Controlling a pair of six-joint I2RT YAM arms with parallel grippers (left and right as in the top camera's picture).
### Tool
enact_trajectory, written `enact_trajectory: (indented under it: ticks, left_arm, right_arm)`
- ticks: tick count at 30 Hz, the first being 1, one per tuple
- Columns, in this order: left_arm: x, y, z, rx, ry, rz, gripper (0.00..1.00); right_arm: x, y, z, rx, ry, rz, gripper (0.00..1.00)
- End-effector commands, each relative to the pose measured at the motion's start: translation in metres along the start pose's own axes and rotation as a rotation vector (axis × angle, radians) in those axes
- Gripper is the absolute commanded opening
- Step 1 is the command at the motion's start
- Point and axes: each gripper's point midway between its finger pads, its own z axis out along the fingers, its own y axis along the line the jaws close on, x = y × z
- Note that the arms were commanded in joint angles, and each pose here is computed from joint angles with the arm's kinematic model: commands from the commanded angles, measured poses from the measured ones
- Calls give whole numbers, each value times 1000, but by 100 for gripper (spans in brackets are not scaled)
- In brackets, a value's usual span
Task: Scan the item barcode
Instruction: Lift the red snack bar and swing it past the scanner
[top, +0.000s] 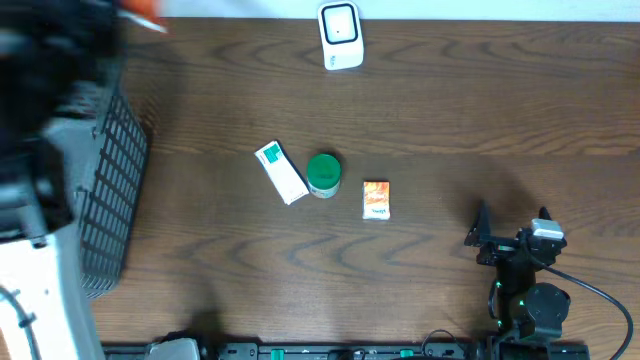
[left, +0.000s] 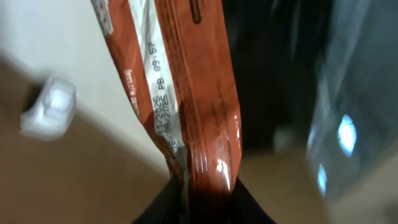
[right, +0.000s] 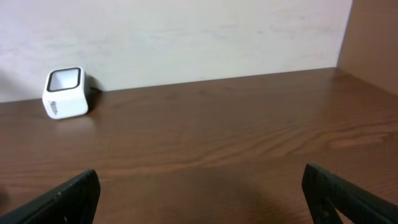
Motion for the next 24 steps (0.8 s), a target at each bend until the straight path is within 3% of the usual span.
enact_trajectory:
  ticks: [1, 8, 9, 14, 24]
  left_arm:
    - [62, 13, 38, -53, 165, 179, 15]
    - [184, 68, 103, -207, 486, 376, 15]
    - [212, 86, 115, -239, 564, 438, 15]
    - [287, 154, 139, -378, 779, 613, 15]
    - [371, 255, 160, -569, 1003, 683, 15]
  right_arm:
    - [1, -1, 0, 1, 0, -8, 99]
    - [1, -1, 0, 1, 0, -8, 99]
    - [1, -1, 0, 1, 0, -8, 99]
    - [1, -1, 0, 1, 0, -8, 99]
    - [1, -1, 0, 1, 0, -8, 99]
